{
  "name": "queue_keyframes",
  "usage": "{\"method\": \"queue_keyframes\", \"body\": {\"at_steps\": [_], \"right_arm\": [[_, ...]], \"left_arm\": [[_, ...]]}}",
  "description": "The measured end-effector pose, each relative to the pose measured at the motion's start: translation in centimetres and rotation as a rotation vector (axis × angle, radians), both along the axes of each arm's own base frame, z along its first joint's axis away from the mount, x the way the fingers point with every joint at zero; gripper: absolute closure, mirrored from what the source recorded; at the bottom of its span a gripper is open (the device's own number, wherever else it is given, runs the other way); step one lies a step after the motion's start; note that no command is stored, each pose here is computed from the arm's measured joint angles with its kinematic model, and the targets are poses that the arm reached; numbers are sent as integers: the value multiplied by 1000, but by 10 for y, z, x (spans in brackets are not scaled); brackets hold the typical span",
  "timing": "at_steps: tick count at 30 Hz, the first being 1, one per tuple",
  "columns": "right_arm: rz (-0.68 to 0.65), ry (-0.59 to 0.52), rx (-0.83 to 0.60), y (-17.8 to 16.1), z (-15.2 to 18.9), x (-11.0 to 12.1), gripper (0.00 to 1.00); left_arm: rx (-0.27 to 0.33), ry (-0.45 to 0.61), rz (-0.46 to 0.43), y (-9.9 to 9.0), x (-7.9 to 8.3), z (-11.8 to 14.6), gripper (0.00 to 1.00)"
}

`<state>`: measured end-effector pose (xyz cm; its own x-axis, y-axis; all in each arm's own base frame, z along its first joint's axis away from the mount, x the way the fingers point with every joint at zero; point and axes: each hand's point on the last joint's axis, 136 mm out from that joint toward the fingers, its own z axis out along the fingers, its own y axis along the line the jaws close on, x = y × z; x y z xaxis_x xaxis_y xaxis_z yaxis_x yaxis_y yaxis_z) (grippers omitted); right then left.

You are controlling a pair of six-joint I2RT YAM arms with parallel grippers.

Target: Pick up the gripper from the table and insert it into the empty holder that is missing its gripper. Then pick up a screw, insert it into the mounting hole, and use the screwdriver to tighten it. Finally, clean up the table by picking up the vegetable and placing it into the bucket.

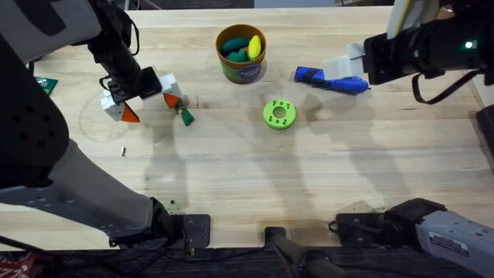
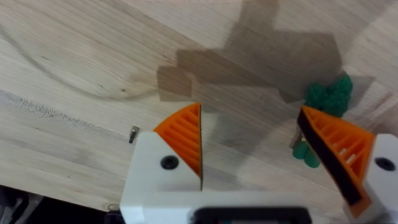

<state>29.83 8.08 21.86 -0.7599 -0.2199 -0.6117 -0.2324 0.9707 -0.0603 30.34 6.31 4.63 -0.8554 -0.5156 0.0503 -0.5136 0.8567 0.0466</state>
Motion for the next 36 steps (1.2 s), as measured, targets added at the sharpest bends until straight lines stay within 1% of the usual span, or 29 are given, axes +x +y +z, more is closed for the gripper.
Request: {"method": "queue_keyframes", "body": {"at_steps": [4, 9, 14, 16, 18, 21, 24, 27, 29, 31, 34, 36], "right_arm": [[0, 11, -4, -1, -2, -2, 32], [0, 2, -1, 0, 0, 0, 32], [0, -19, 6, 1, 3, 4, 32], [0, -28, 9, 2, 4, 6, 32], [-1, -32, 10, 2, 5, 6, 32], [0, -35, 11, 2, 5, 7, 32], [0, -37, 12, 2, 6, 7, 32], [0, -39, 12, 2, 6, 8, 32], [0, -40, 13, 2, 6, 8, 32], [-1, -41, 13, 2, 7, 8, 32], [0, -42, 13, 3, 7, 8, 32], [0, -42, 14, 3, 7, 8, 32]], "left_arm": [[-10, 13, 1, 0, -4, 1, 25], [-79, 13, 0, -10, -4, -1, 25], [-116, 28, 2, -17, -8, 0, 25], [-117, 10, 8, -18, -7, 5, 25], [-114, -24, 11, -18, -6, 17, 25], [-104, -87, 14, -20, -11, 46, 25], [-91, -164, 13, -21, -18, 80, 25], [-82, -207, 13, -24, -24, 101, 25], [-83, -206, 12, -27, -28, 105, 25], [-86, -204, 0, -33, -26, 104, 25], [-75, -217, -22, -44, -16, 100, 25], [-69, -224, -41, -54, -8, 96, 25]]}}
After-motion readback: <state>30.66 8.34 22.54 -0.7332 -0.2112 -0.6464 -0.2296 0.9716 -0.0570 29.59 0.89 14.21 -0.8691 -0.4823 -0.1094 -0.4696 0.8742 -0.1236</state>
